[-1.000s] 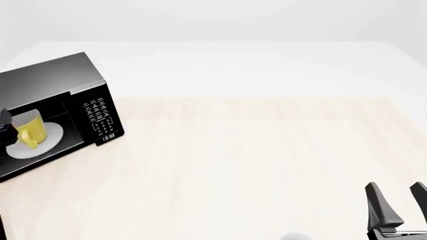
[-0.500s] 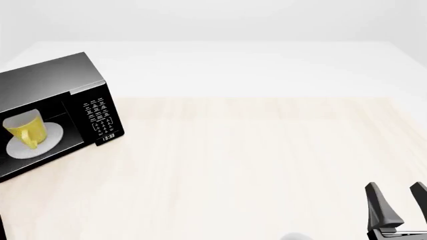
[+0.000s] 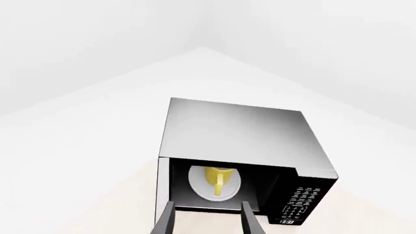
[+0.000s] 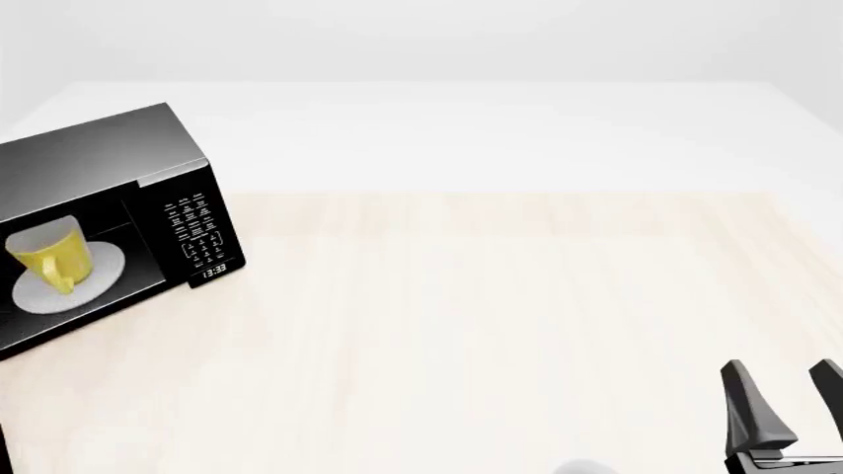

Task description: Put the yellow and white mug in the microwave and close it.

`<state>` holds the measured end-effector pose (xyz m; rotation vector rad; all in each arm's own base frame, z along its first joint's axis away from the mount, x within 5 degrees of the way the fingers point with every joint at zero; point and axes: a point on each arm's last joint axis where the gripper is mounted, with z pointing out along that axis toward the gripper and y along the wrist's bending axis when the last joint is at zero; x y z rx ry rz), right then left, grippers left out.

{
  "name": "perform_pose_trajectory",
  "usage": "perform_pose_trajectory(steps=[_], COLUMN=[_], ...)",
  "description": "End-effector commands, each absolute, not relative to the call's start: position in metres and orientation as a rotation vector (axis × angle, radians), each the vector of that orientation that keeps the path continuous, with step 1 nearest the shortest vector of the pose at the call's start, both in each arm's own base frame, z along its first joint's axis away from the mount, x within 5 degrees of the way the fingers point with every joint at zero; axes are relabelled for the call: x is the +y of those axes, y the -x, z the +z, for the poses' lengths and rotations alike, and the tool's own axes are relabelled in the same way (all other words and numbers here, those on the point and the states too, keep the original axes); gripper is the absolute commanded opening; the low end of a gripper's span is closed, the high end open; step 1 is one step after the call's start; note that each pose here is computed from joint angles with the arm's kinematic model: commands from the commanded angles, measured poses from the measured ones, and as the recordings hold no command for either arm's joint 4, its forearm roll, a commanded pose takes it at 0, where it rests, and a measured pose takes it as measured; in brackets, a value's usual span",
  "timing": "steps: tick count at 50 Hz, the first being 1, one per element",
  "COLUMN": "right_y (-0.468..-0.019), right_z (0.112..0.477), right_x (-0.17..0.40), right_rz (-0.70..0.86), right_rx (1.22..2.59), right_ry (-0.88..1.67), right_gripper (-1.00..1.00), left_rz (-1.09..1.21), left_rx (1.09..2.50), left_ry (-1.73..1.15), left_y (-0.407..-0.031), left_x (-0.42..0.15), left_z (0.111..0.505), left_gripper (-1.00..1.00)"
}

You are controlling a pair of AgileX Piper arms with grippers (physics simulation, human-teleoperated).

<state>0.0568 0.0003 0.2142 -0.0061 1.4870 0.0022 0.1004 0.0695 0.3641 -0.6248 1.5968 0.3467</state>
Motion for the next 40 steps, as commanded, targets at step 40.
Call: perform_pose_trajectory(steps=[40], right_y=[-0.057], right_z=[0.214], right_x=[0.000], right_rz=[0.002], right_rx=[1.487], right_ry=[0.006], right_gripper=[1.00], left_rz=[0.707], left_rx=[1.582], left_ry=[0.914], left_y=[-0.072], left_x=[0.116], left_z=[0.364], left_gripper=[1.00])
